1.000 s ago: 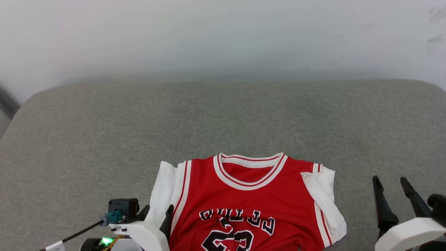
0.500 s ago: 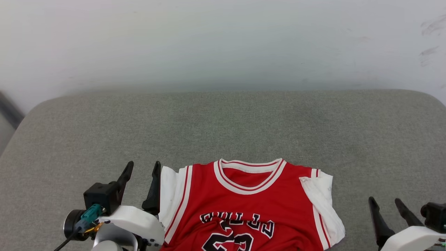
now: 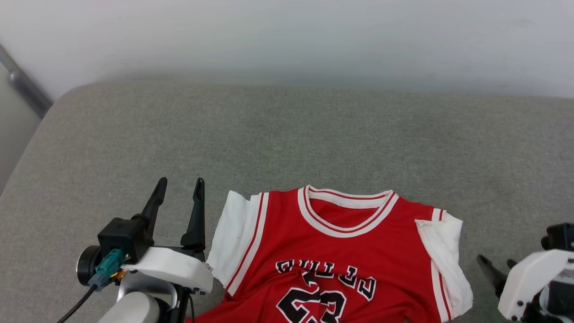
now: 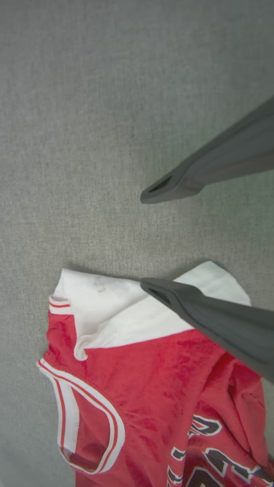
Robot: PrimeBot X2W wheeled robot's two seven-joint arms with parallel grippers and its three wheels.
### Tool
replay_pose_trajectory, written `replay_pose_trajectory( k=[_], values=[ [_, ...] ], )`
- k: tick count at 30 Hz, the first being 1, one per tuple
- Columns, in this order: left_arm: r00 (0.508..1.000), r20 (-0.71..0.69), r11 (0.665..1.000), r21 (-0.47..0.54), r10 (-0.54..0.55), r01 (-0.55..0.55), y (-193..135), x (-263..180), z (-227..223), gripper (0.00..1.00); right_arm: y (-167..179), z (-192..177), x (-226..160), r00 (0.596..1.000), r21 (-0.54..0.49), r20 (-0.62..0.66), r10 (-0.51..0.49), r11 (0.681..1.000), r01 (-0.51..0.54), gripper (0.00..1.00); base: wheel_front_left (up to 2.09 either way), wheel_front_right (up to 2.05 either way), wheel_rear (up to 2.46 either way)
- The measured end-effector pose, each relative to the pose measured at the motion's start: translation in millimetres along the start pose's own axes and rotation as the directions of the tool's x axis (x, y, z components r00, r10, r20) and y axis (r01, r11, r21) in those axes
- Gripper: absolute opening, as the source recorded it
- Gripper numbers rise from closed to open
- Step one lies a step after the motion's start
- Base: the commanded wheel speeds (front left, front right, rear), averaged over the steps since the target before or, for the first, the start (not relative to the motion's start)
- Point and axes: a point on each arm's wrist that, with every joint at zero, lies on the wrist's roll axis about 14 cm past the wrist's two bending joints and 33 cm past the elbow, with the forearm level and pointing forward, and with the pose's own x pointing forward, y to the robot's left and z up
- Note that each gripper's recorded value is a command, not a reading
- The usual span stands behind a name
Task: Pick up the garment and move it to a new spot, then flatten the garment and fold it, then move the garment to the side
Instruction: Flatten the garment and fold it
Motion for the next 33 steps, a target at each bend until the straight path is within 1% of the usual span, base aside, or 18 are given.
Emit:
replay_pose_trajectory(
  k=[4,8,12,16,17,18,19,22,26,30,33],
  values=[
    [1.0,-0.022,1.0,-0.001,0.021,-0.021,8,4,-9,1.0,17,10,24,0.993,-0.043,-0.1,0.054,0.997,-0.058,1.0,0.0,0.0,0.0],
    [0.998,-0.054,0.999,-0.003,0.042,-0.042,14,8,-22,1.0,31,11,47,0.979,-0.092,-0.187,0.082,0.991,-0.1,1.0,0.0,0.0,0.0],
    [0.995,-0.082,0.998,0.003,0.063,-0.063,23,11,-34,1.0,39,-1,67,0.954,-0.1,-0.282,0.097,0.987,-0.13,1.0,0.0,0.0,0.0],
    [0.991,-0.107,0.997,0.006,0.078,-0.078,29,11,-43,1.0,41,-16,76,0.927,-0.086,-0.36,0.107,0.985,-0.147,1.0,0.0,0.0,0.0],
    [0.991,-0.113,0.997,0.004,0.077,-0.077,29,10,-45,1.0,42,-17,76,0.923,-0.082,-0.369,0.111,0.985,-0.151,0.49,0.0,0.0,0.0],
    [0.99,-0.12,0.997,0.0,0.08,-0.08,31,10,-47,1.0,43,-18,76,0.92,-0.081,-0.375,0.115,0.984,-0.156,0.17,0.0,0.0,0.0],
    [0.989,-0.127,0.997,-0.005,0.079,-0.081,31,9,-49,1.0,44,-18,76,0.918,-0.076,-0.377,0.12,0.984,-0.16,0.0,0.0,0.0,0.0],
    [0.987,-0.141,0.997,-0.005,0.078,-0.079,35,10,-53,1.0,49,-17,74,0.924,-0.081,-0.357,0.138,0.981,-0.177,0.0,0.0,0.0,0.0],
    [0.986,-0.163,0.999,-0.01,0.04,-0.042,36,17,-49,1.0,46,-4,67,0.95,-0.114,-0.282,0.132,0.979,-0.17,0.0,0.0,0.0,0.0],
    [0.972,-0.226,0.998,-0.011,-0.057,0.056,25,33,-44,1.0,35,14,58,0.974,-0.14,-0.2,0.109,0.981,-0.138,0.0,0.0,0.0,0.0],
    [0.938,-0.323,0.991,-0.006,-0.129,0.134,19,45,-48,1.0,28,25,50,0.984,-0.143,-0.151,0.095,0.983,-0.117,0.0,0.0,0.0,0.0]
  ],
)
